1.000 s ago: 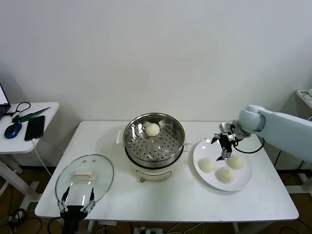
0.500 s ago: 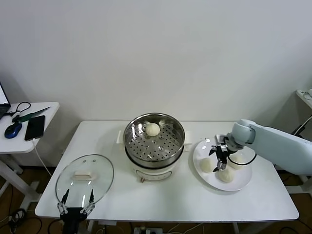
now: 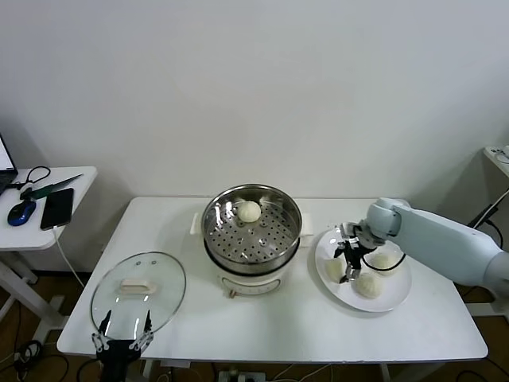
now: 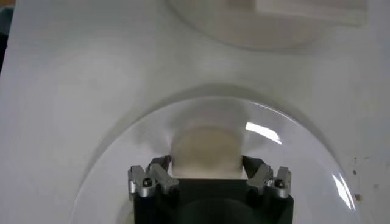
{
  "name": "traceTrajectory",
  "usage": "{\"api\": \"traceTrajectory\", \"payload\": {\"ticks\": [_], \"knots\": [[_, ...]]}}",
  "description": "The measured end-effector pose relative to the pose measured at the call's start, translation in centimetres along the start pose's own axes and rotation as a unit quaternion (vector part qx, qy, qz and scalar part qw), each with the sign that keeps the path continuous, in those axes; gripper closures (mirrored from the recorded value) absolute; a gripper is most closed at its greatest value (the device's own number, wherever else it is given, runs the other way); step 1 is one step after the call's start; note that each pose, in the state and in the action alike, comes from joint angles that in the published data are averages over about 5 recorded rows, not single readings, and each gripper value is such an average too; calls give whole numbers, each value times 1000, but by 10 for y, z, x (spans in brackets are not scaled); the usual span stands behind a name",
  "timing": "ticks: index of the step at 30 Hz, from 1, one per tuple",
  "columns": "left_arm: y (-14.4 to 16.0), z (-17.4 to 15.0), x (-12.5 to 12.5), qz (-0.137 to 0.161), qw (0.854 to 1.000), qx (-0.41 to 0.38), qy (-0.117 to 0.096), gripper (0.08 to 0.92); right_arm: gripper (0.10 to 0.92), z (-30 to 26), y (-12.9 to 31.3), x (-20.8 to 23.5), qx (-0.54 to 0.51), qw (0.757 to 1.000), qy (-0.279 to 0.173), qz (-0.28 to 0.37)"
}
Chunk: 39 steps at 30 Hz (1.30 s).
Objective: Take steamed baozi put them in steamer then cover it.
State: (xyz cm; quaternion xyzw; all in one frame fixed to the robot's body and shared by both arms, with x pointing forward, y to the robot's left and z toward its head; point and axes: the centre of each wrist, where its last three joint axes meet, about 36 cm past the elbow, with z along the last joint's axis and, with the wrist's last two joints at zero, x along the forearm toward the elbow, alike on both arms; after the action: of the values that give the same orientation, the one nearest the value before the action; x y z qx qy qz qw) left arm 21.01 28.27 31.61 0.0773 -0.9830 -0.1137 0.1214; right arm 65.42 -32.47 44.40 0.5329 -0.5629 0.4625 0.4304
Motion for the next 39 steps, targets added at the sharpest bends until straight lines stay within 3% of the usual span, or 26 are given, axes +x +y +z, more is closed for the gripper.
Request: {"api": "traceTrajectory", "payload": {"ticks": [10,21,30,39], "knots": [[-1,0,1,1,1000,0,1,177,327,1,-9,28,-13,1000,-12,14],[-6,-5,1,10,1000,2,-5,177,327,-27,-44,143,1,998,-33,62],[-14,-10,-1,19,1000,9,-13,177,324,-94,-60,225,20,993,-62,98],[-15,-17,3,28,999,5,-19,177,324,-192,-64,229,50,990,-84,106]]}}
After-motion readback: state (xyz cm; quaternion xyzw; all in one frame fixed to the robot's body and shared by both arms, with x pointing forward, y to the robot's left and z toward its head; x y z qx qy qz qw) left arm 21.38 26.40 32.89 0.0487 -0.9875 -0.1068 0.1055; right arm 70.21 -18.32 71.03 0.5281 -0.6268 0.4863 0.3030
